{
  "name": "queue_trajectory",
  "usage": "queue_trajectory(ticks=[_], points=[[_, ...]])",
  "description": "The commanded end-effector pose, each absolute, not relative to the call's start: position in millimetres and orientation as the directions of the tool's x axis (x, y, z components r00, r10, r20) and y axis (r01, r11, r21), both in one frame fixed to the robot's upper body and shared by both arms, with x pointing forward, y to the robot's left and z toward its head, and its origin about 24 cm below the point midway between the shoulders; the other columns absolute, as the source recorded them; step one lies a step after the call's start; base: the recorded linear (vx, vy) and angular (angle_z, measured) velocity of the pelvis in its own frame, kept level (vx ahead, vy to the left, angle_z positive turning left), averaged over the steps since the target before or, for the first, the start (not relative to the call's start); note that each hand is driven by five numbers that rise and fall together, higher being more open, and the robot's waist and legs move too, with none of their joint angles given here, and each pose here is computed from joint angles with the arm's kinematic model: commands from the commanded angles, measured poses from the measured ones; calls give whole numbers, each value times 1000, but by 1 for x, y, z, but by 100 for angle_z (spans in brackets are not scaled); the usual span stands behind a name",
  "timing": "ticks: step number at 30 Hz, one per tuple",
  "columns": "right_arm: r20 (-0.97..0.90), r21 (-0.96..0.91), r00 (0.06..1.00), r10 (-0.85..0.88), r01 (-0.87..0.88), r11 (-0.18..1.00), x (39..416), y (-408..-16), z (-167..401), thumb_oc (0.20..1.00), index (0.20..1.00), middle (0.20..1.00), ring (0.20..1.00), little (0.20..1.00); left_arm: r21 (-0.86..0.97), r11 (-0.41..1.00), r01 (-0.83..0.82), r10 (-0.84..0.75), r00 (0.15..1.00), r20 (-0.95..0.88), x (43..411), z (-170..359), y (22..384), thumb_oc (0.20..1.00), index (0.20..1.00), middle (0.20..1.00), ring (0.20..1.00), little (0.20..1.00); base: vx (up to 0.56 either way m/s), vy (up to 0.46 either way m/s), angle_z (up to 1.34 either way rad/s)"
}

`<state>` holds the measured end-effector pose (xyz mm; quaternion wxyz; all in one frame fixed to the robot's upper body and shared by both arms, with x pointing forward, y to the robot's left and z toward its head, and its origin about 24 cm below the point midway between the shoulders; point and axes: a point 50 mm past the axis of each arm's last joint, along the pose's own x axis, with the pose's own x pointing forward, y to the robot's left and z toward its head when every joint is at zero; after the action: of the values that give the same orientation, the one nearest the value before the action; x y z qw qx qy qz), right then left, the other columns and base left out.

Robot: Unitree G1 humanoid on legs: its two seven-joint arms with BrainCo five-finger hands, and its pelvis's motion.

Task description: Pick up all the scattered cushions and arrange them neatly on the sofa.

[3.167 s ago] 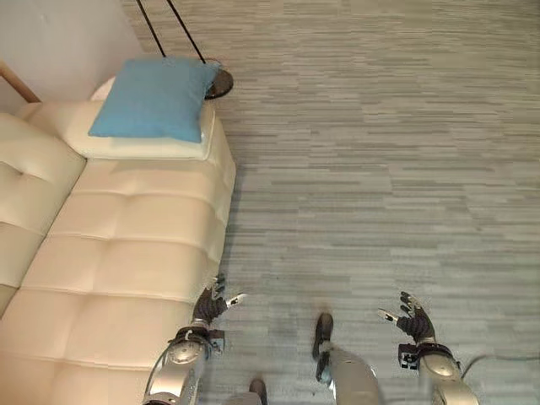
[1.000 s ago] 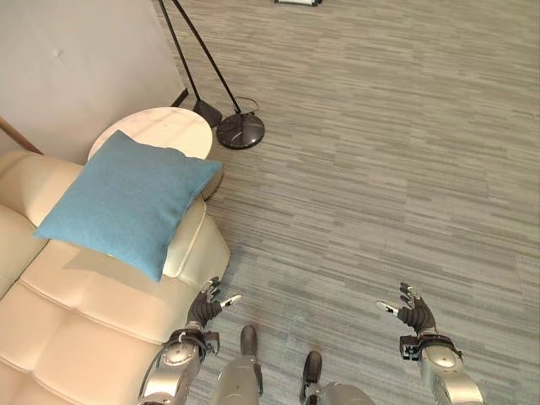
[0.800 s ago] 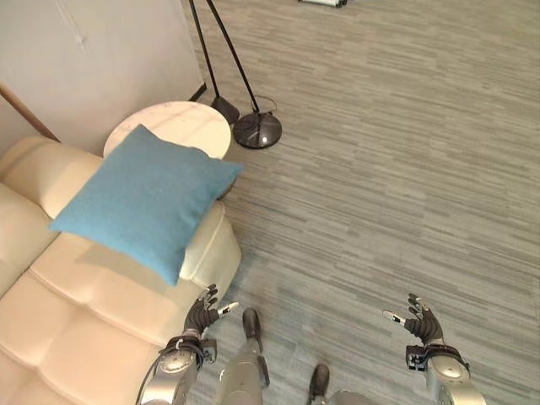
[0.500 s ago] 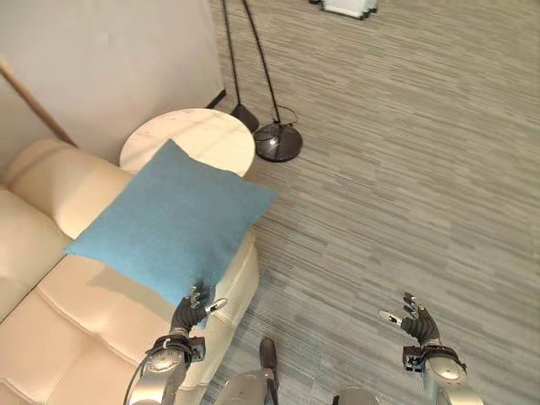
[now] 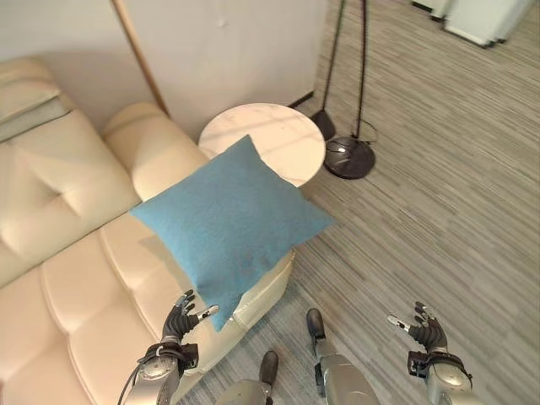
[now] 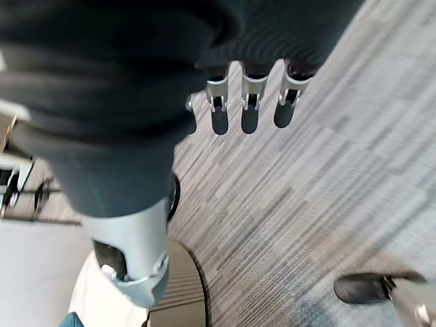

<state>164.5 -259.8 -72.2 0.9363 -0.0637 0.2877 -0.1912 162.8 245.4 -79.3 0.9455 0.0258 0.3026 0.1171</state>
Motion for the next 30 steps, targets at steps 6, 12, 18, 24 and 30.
queue_trajectory(ticks=[6,12,18,24,30], points=[[-168,-329,864,-475,405,853,210,-303,4,1000,1000,1000,1000,1000,4,925,-379,339,822,-457,185,-61,253,1000,1000,1000,1000,1000,175,-274,61],[-120,-383,878,-463,389,838,228,-308,19,1000,1000,1000,1000,1000,-24,919,-394,363,867,-340,221,-35,254,1000,1000,1000,1000,1000,42,-77,104],[-169,-408,894,-415,320,855,232,-302,13,1000,1000,1000,1000,1000,8,925,-381,363,875,-319,225,-30,258,1000,1000,1000,1000,1000,156,93,41],[-252,-340,885,-391,297,892,229,-288,-6,1000,1000,1000,1000,1000,27,928,-372,357,866,-349,220,-34,261,1000,1000,1000,1000,1000,128,180,-2],[-319,-229,907,-276,209,951,243,-246,-21,1000,1000,1000,1000,1000,78,950,-303,310,879,-361,236,-32,261,1000,1000,1000,1000,1000,34,134,-2]])
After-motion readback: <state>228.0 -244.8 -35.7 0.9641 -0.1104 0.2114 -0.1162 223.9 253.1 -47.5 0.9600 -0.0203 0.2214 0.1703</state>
